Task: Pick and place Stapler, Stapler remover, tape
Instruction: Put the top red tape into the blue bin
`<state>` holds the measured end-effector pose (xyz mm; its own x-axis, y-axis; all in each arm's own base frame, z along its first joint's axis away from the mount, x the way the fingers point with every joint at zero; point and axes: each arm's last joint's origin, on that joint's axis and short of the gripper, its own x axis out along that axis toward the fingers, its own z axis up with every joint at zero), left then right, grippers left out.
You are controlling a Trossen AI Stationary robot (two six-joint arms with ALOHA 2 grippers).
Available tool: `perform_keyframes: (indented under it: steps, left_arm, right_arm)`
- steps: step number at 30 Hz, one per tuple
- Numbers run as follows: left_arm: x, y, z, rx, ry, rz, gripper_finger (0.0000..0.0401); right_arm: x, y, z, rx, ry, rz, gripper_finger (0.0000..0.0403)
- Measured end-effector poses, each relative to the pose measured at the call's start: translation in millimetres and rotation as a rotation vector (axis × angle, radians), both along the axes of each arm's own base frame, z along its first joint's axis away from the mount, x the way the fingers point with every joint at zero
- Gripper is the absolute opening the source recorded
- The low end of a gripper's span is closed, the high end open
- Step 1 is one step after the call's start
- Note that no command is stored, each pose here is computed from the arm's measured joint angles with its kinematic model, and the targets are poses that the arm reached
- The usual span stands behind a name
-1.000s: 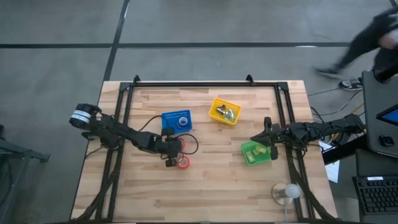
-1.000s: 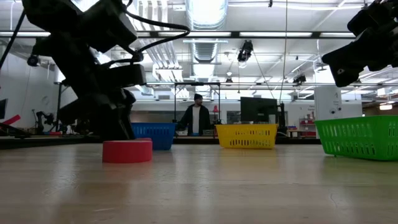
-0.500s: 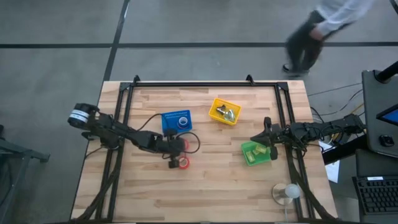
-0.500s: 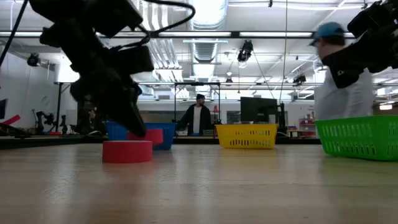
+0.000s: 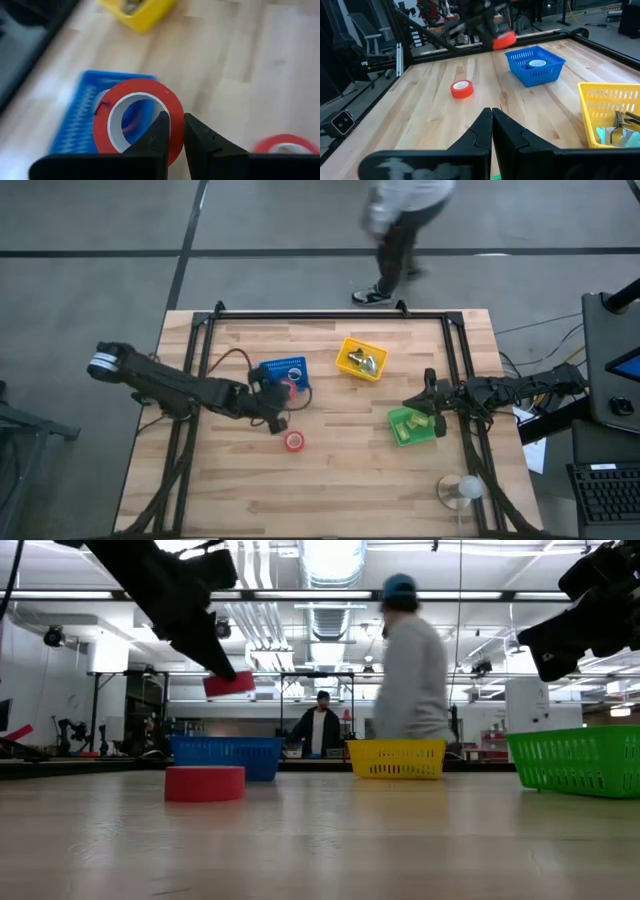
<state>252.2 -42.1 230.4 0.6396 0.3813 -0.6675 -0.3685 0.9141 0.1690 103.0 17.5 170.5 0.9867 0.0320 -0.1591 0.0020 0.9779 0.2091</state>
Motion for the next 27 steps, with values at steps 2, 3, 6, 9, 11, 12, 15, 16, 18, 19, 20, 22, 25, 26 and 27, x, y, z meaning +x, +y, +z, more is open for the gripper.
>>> perform_keyframes:
  steps: [2, 3, 6, 9, 11, 12, 15, 16, 18, 19, 20, 22, 25, 26, 27]
  left_arm:
    - [-8, 6, 7, 0.03, -0.009, 0.046, 0.004]
    - [-10, 9, 9, 0.035, -0.014, 0.064, 0.0044]
    - [-18, 21, 12, 0.036, -0.015, 0.12, 0.0048]
    - [-21, 34, 8, 0.034, -0.004, 0.176, 0.0046]
    - [-23, 42, 4, 0.024, 0.0, 0.214, 0.0043]
    - [-23, 46, 2, 0.014, 0.001, 0.233, 0.0043]
    - [-24, 55, -5, -0.023, 0.006, 0.269, 0.0046]
    - [-24, 56, -8, -0.032, 0.007, 0.272, 0.0047]
    - [-23, 58, -13, -0.047, 0.005, 0.263, 0.0048]
    - [-23, 59, -17, -0.055, 0.015, 0.26, 0.0048]
    - [-24, 60, -20, -0.057, 0.025, 0.264, 0.0047]
    - [-22, 62, -26, -0.065, 0.023, 0.27, 0.0044]
    - [-20, 62, -33, -0.07, 0.051, 0.269, 0.0044]
    - [-19, 62, -35, -0.072, 0.057, 0.269, 0.0046]
    - [-19, 62, -36, -0.074, 0.063, 0.273, 0.0048]
  right_arm:
    - [0, 0, 0, 0.0, 0.001, 0.0, 0.0008]
    - [0, 0, 0, 0.0, 0.001, 0.0, 0.0008]
    - [0, 0, 0, 0.0, -0.001, 0.0, 0.0008]
    - [0, 0, 0, 0.001, -0.003, 0.0, 0.0008]
    - [0, 0, 1, 0.001, -0.007, 0.0, 0.0008]
    - [0, 0, 1, 0.002, -0.009, 0.0, 0.0008]
    - [0, 0, 1, 0.002, -0.01, 0.0, 0.0008]
    - [0, 0, 1, 0.002, -0.009, 0.0, 0.0008]
    - [0, 0, 1, -0.004, -0.01, 0.001, 0.0008]
    - [0, 0, 1, -0.007, -0.009, 0.001, 0.0008]
    - [0, 0, 1, -0.008, -0.009, 0.001, 0.0008]
    - [0, 0, 1, -0.009, -0.008, 0.002, 0.0008]
    - [0, 0, 1, -0.009, -0.009, 0.002, 0.0008]
    - [0, 0, 1, -0.009, -0.009, 0.002, 0.0008]
    - [0, 0, 1, -0.009, -0.009, 0.001, 0.0008]
